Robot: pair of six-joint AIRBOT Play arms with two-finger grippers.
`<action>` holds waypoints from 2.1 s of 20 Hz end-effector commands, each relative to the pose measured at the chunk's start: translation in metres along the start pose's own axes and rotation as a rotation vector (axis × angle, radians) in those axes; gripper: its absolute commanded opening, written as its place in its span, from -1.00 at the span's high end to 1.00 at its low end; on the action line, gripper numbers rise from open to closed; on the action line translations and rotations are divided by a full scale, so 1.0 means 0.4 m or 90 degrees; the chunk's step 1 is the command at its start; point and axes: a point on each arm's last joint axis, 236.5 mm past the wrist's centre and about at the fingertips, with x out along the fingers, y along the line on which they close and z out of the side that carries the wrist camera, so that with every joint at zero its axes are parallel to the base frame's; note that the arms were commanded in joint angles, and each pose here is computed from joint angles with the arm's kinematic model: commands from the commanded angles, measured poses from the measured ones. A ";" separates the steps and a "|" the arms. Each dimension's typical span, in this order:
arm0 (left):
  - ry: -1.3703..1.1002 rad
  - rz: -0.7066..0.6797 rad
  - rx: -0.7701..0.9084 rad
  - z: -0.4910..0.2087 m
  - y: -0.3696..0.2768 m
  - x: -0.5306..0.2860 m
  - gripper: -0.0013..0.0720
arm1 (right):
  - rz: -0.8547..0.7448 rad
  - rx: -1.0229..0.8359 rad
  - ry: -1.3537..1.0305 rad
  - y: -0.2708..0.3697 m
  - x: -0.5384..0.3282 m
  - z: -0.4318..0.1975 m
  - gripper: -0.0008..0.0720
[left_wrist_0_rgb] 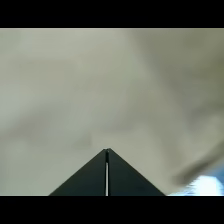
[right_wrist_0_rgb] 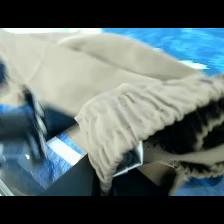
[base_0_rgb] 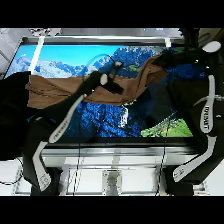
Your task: Fold the clothes and pants, and hang the long-sleeved shirts on hangers.
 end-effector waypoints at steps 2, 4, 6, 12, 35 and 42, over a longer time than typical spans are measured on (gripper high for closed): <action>-0.035 0.212 -0.074 0.030 0.379 -0.294 0.95 | 0.004 -0.094 0.019 0.168 0.202 -0.008 0.92; -0.046 0.251 -0.123 0.011 0.485 -0.411 0.95 | 0.019 -0.125 0.043 0.234 0.328 -0.053 0.92; -0.044 0.282 -0.166 -0.027 0.565 -0.501 0.94 | 0.022 -0.147 0.063 0.274 0.452 -0.108 0.92; -0.004 0.317 -0.210 -0.112 0.664 -0.567 0.95 | 0.058 -0.142 0.094 0.347 0.691 -0.248 0.92; 0.003 0.321 -0.204 -0.122 0.675 -0.573 0.95 | 0.012 0.356 0.135 -0.184 0.418 -0.321 -0.96; 0.003 0.321 -0.204 -0.121 0.675 -0.573 0.95 | 0.034 0.345 0.130 -0.142 0.488 -0.329 -0.91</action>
